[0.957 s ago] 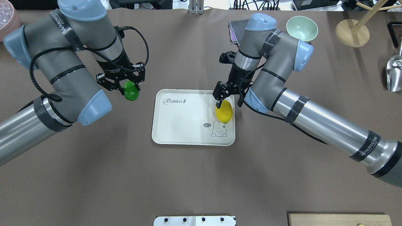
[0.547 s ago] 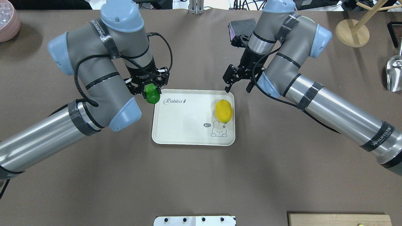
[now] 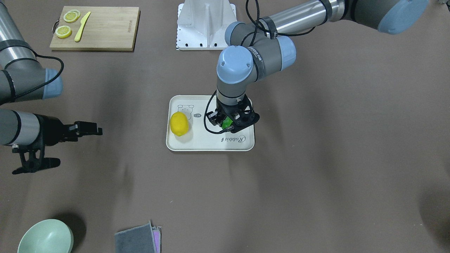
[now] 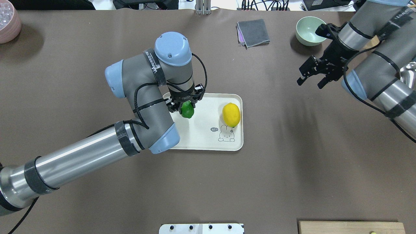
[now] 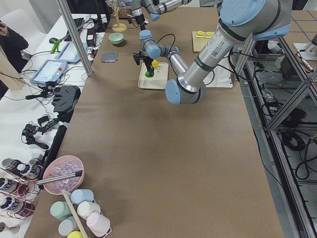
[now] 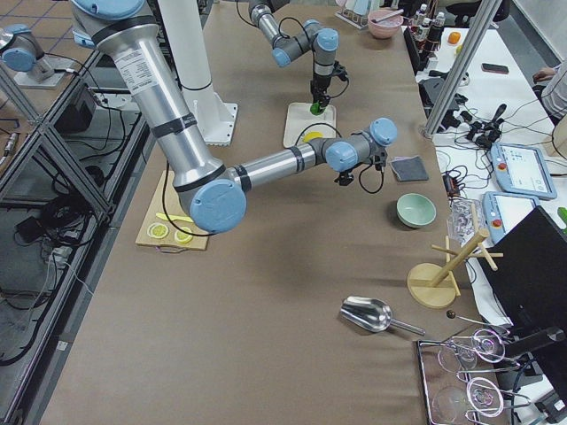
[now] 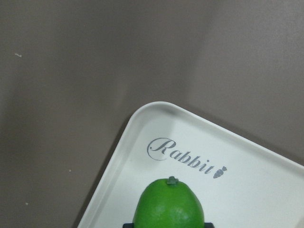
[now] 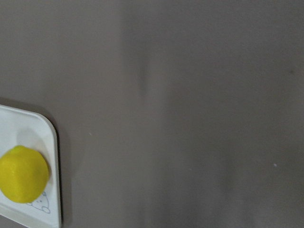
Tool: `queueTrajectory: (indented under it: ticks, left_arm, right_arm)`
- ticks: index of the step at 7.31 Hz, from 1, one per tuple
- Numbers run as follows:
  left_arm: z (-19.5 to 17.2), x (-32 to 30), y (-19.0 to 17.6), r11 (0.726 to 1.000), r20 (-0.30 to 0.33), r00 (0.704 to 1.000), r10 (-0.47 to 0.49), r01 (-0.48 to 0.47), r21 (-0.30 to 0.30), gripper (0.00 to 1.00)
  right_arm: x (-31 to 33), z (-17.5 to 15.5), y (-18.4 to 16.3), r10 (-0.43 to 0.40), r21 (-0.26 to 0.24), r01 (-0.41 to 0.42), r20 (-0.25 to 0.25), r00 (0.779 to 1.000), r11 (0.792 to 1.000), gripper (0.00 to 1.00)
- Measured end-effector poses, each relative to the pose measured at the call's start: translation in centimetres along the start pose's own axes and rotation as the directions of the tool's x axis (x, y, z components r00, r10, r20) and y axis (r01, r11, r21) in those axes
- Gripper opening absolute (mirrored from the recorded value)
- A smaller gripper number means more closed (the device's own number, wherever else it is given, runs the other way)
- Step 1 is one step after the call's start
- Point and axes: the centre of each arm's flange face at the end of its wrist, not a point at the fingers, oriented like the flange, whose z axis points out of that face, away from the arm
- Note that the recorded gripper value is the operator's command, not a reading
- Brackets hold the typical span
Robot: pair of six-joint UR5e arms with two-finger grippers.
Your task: Place all lemons on tray
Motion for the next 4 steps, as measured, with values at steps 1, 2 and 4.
queueTrajectory:
  ticks: [1, 2, 4]
  left_arm:
    - [0.8, 0.6, 1.0, 1.000, -0.008, 1.000, -0.011, 0.011, 0.007, 0.00]
    - [1.3, 1.1, 2.0, 1.000, -0.013, 1.000, -0.019, 0.020, 0.017, 0.31]
    - [1.0, 2.1, 3.5, 0.998, -0.029, 0.998, -0.055, 0.056, 0.016, 0.93]
  right_arm:
    - [2.5, -0.1, 2.9, 0.010, 0.002, -0.010, -0.007, 1.000, 1.000, 0.95]
    - [4.7, -0.7, 5.5, 0.022, 0.017, -0.022, -0.022, 1.000, 1.000, 0.96]
    - [9.5, -3.2, 9.2, 0.020, 0.110, -0.005, -0.136, 0.991, 0.994, 0.99]
